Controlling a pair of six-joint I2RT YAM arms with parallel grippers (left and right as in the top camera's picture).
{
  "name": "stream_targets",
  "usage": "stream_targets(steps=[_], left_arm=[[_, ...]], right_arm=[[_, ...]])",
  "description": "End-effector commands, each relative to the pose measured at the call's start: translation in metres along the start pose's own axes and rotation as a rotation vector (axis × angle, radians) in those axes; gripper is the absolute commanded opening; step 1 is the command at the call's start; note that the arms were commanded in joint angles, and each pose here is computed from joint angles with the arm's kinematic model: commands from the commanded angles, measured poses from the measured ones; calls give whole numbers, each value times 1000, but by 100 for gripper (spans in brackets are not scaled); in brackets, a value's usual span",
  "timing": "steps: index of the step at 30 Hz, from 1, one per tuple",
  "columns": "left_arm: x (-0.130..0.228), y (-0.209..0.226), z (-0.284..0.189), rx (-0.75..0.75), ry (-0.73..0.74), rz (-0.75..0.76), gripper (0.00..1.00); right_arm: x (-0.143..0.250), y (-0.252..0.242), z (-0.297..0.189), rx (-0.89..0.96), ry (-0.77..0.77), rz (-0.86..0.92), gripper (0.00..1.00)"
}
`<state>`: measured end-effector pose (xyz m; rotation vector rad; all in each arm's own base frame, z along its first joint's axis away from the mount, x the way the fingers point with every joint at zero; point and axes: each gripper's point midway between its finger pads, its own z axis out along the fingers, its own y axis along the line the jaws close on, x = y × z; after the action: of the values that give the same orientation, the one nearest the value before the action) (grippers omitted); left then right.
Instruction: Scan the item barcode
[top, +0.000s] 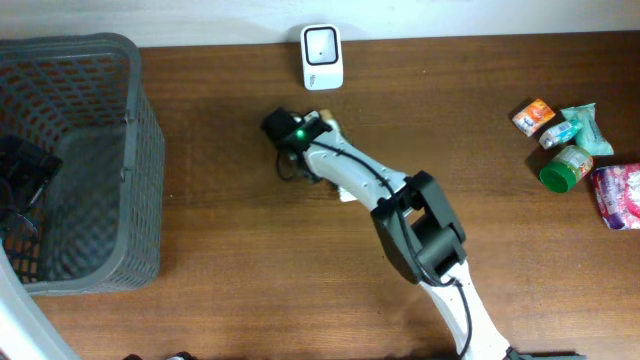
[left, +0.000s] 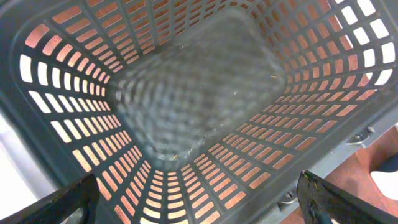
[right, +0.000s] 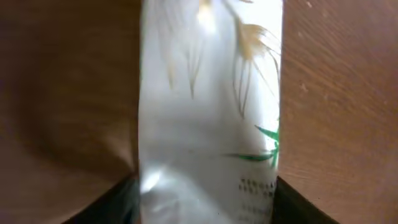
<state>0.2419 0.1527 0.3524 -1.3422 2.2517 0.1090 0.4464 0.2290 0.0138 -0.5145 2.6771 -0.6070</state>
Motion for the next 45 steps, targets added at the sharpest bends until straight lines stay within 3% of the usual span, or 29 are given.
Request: stream_targets(steps=[1,2,4,5,9,12,14,18,19,20,22,25,28,32,34,36,39,45], left_arm=[[-1,1,1,-5,1,-7,99],[-1,1,1,-5,2,-7,99],[-1,1,1,-5,1,-7,99],[-1,1,1,-5,1,-7,99],[-1,1,1,-5,1,-7,99],[-1,1,1,-5,1,-7,99],[-1,1,1,-5,1,-7,99],[-1,1,1,-5,1,-7,99],[-1,1,1,-5,1,-7,99],[-1,1,1,-5,2,-7,99],[-1,1,1,-5,1,-7,99],[-1,1,1,-5,2,-7,99],[-1,1,1,-5,1,-7,99],[-1,1,1,-5,2,-7,99],[-1,1,1,-5,1,-7,99],[-1,1,1,-5,1,-7,99],[-1,1,1,-5,1,-7,99],[-1,1,1,-5,1,-7,99]], right_arm=[[28,-4,31,-59,122,15,34],[30,-5,30,-63,132,11,25],[28,0,20,-115,148,13,24],[21,1,6,-174,157,24,15],[-1,5,-59,-613,187,-9,4],[2,-1,-94,-1052,232,37,4],[7,-14,-96,-1250,248,98,4],[47,-52,-32,-1251,391,296,15],[59,-61,-15,-1224,418,331,19],[72,-74,1,-1162,447,345,30],[89,-113,21,-1042,514,450,31],[72,-134,-17,-1050,445,368,39],[43,-115,-78,-903,326,189,43],[29,-84,-94,-152,246,177,48],[15,-48,-103,14,114,162,51],[11,0,-91,1,48,129,50],[24,34,-75,-6,33,82,50],[46,22,-29,181,-5,38,53]])
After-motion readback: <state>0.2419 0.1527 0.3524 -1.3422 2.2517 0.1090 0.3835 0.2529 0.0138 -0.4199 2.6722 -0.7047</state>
